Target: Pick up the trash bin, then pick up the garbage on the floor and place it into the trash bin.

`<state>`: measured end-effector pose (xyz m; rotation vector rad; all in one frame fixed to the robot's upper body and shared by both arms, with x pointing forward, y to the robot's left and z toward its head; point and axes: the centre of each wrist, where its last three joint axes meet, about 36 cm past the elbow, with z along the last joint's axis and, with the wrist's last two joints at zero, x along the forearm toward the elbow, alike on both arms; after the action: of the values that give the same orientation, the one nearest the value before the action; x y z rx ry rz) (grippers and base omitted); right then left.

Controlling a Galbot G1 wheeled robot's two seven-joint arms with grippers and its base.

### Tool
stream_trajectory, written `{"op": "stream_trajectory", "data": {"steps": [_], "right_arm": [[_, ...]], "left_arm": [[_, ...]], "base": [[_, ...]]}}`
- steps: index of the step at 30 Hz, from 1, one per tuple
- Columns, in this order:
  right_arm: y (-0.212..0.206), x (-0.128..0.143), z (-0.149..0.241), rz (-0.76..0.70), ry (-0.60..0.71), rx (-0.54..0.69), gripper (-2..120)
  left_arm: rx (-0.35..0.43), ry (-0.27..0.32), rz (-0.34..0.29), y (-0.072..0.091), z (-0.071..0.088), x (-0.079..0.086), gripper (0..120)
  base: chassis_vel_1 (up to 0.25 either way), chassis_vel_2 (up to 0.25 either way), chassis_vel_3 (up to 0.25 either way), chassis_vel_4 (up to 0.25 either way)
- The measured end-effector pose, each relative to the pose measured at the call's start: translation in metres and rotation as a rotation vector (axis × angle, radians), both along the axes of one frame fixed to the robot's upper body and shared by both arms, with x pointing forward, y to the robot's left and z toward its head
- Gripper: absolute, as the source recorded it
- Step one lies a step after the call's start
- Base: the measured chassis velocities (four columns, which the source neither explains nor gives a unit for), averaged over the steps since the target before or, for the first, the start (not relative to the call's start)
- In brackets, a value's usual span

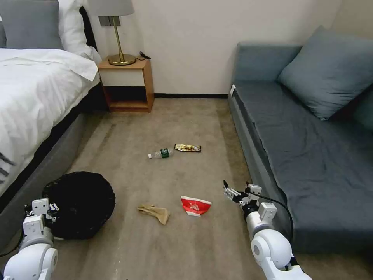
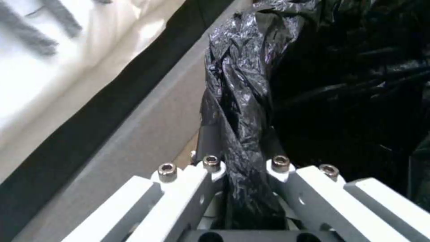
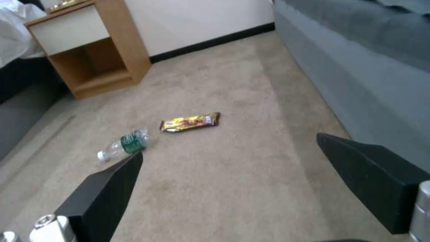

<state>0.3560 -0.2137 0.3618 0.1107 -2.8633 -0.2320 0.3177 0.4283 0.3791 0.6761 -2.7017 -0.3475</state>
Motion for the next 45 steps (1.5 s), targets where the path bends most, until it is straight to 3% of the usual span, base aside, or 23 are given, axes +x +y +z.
{"op": "stream_trajectory", "data": {"steps": [9, 18, 27, 39, 45], "right_arm": [[0.012, 0.007, -0.004, 0.105, -0.003, -0.056, 100], [0.013, 0.030, 0.001, 0.260, -0.020, -0.175, 100], [-0.005, 0.052, 0.000, 0.519, 0.028, -0.334, 100], [0.065, 0.093, 0.000, 0.864, 0.099, -0.343, 100], [0.120, 0.091, -0.010, 1.034, 0.170, -0.357, 100]], "left_arm": [[-0.008, 0.010, 0.008, 0.003, -0.008, -0.003, 3], [0.012, 0.001, -0.010, 0.006, 0.002, -0.004, 3], [0.028, -0.023, -0.061, -0.008, 0.014, -0.005, 3], [0.127, -0.058, -0.087, -0.040, 0.033, -0.030, 3], [0.125, -0.066, -0.073, -0.051, 0.034, -0.045, 3]], "base": [[-0.117, 0.117, 0.116, -0.108], [-0.095, 0.100, 0.105, -0.096], [-0.022, 0.028, 0.016, -0.030], [0.000, 0.000, 0.000, 0.000], [0.000, 0.000, 0.000, 0.000]]}}
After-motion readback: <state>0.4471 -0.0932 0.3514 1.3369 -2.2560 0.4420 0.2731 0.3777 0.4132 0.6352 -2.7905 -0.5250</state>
